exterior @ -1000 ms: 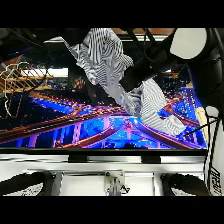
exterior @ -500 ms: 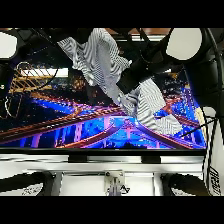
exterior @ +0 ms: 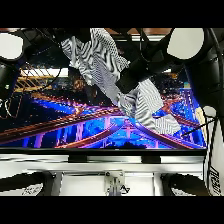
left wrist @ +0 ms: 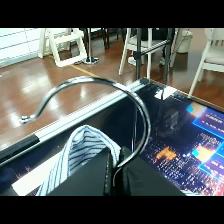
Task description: Fold the shirts.
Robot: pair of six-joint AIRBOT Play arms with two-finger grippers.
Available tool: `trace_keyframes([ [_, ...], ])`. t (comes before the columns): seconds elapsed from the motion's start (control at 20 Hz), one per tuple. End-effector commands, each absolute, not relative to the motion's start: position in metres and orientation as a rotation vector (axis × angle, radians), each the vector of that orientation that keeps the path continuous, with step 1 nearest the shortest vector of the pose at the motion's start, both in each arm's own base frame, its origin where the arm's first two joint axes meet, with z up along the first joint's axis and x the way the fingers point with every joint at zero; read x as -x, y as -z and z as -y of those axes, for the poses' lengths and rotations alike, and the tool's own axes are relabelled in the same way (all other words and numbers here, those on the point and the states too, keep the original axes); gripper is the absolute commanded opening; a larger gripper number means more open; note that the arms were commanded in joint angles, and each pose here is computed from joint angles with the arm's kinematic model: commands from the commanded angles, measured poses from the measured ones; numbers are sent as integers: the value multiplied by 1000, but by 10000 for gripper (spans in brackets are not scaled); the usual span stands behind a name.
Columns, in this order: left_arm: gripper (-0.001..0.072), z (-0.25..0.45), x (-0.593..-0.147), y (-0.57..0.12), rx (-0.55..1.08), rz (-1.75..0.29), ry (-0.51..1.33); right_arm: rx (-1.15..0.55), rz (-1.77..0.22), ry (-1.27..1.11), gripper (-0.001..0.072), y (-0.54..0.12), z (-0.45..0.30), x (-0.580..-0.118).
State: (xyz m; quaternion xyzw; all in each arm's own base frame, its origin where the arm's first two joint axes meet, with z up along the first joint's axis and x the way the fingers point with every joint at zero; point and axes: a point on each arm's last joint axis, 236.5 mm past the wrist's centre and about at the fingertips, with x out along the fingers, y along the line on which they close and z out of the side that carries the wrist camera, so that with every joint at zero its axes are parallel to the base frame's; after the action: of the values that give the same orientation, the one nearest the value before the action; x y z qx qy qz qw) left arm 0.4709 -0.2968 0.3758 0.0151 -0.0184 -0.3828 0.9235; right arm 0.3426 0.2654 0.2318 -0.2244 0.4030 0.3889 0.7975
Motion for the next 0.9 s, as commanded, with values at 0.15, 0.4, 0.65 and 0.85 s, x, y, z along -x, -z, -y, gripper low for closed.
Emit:
trace_keyframes([
  [0.15, 66, 274, -477, -394, -17, 84, 726, 490, -875, -854, 440, -231, -266, -338],
  [0.4, 66, 254, -482, -400, -20, 92, 692, 489, -795, -853, 444, -249, -266, -339],
  [0.65, 66, 252, -483, -400, -20, 92, 687, 426, -656, -906, 443, -280, -286, -339],
  [0.85, 66, 252, -483, -400, -19, 92, 686, 386, -662, -945, 442, -282, -295, -332],
])
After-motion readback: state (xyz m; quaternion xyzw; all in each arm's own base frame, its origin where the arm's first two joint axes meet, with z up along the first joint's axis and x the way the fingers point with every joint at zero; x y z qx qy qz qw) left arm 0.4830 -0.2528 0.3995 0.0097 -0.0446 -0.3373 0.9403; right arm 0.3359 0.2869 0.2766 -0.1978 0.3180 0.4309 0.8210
